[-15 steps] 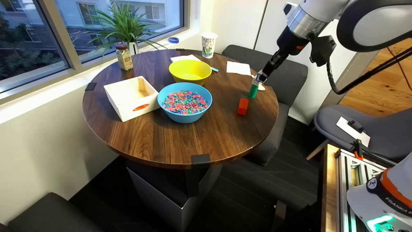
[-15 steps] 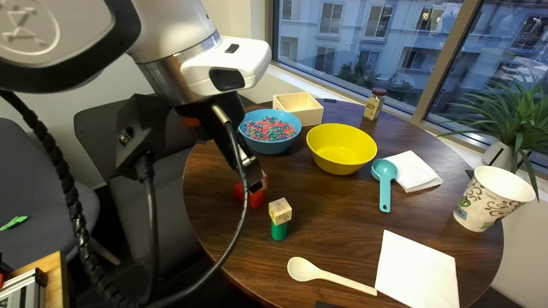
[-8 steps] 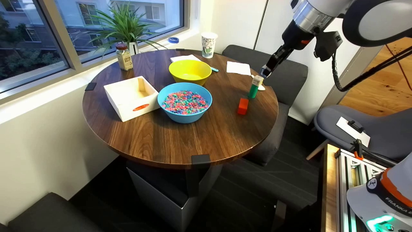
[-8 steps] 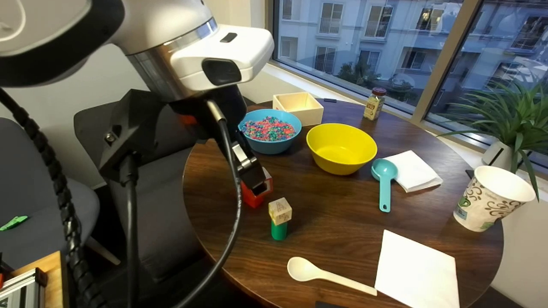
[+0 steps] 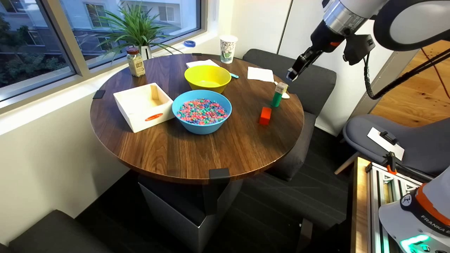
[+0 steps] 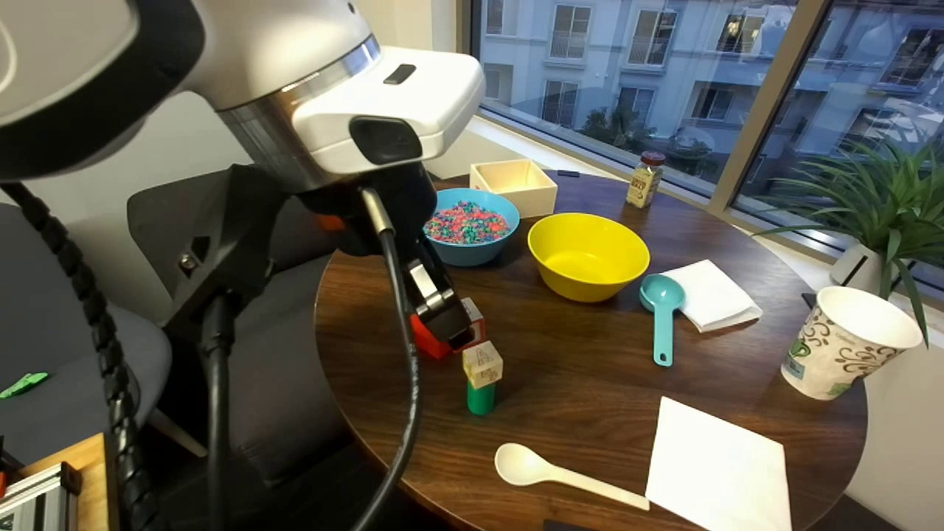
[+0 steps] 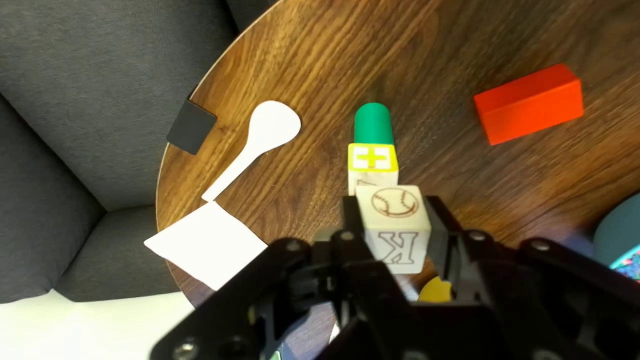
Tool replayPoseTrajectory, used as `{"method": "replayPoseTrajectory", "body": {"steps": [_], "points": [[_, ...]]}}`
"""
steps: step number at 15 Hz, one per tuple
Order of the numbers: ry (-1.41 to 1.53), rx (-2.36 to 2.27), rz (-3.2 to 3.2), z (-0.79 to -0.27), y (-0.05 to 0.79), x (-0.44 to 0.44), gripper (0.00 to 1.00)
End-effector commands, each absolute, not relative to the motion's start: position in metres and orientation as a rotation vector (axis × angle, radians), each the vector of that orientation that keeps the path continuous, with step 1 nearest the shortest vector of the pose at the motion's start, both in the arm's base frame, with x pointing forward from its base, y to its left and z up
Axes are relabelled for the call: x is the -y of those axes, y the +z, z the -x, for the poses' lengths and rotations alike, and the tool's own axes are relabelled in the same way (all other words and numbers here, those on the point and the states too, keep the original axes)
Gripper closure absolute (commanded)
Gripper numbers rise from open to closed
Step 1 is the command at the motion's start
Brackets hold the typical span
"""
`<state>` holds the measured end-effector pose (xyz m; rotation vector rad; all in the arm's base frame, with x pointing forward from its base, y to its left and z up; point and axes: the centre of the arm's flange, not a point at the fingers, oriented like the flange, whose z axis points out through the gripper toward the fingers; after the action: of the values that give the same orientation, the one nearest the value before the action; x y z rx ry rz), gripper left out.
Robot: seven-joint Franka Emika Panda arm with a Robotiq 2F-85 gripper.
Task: Lift the cylinder plush block, put it on the table, put the two dices and the rectangle blush block on top of the cylinder plush block
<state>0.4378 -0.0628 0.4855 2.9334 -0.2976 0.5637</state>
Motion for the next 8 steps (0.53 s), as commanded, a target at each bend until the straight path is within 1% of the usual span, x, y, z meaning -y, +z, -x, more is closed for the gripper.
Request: {"method": "replayPoseTrajectory", "body": {"steps": [1, 8], "points": [[0.609, 0.321, -2.920, -0.4291, 0.4733, 0.0695, 0.91], [0.625, 0.361, -2.945, -0.4274, 0.4646, 0.0772, 0.91]]}}
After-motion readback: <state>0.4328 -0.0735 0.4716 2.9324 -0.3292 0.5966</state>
